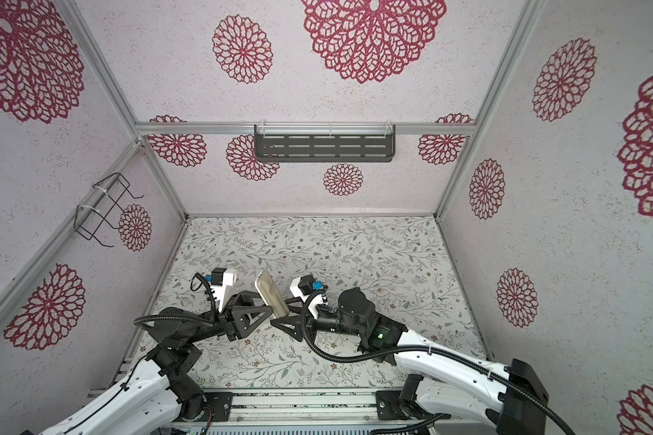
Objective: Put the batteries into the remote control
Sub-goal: 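Grasp the remote's display end with the left gripper while the right gripper holds it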
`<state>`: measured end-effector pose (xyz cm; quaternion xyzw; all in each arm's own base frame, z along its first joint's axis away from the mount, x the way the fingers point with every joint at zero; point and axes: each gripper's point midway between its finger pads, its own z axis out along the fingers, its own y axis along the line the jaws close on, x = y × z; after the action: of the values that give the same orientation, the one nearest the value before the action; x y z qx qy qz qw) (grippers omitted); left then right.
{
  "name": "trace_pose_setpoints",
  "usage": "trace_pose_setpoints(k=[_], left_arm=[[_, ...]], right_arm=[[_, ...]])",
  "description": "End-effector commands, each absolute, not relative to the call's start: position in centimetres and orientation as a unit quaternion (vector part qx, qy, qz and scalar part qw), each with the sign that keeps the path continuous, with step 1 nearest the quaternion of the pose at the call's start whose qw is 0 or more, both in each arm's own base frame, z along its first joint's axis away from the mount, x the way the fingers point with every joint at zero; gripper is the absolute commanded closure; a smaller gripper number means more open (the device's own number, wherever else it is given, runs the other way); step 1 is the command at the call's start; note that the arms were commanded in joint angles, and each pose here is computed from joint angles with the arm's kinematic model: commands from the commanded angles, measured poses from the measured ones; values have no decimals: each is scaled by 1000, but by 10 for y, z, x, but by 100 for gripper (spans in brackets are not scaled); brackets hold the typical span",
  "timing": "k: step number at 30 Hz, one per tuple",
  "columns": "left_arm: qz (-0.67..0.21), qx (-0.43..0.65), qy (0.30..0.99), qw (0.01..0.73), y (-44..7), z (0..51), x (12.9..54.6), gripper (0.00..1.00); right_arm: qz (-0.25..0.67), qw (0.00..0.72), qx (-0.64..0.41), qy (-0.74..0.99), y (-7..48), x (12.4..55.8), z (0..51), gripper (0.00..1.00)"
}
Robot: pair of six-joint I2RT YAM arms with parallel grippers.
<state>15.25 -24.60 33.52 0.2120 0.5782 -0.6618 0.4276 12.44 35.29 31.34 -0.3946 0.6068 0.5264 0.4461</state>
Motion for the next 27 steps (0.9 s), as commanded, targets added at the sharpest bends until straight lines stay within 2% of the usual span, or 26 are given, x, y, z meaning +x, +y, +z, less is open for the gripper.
trace_pose_setpoints(k=[1,9,14,27], left_arm=[[-665,235,558,438,-250,349,145,40],[-650,223,577,442,-250,342,153,26],[-640,218,585,448,-249,339,156,26],[-645,223,582,443,-249,339,151,46]], right_arm=[[569,426,-428,559,359,98,335,100],[571,428,-427,555,356,96,337,100],[571,429,-427,555,356,96,337,100],[575,425,-428,553,357,95,333,100]])
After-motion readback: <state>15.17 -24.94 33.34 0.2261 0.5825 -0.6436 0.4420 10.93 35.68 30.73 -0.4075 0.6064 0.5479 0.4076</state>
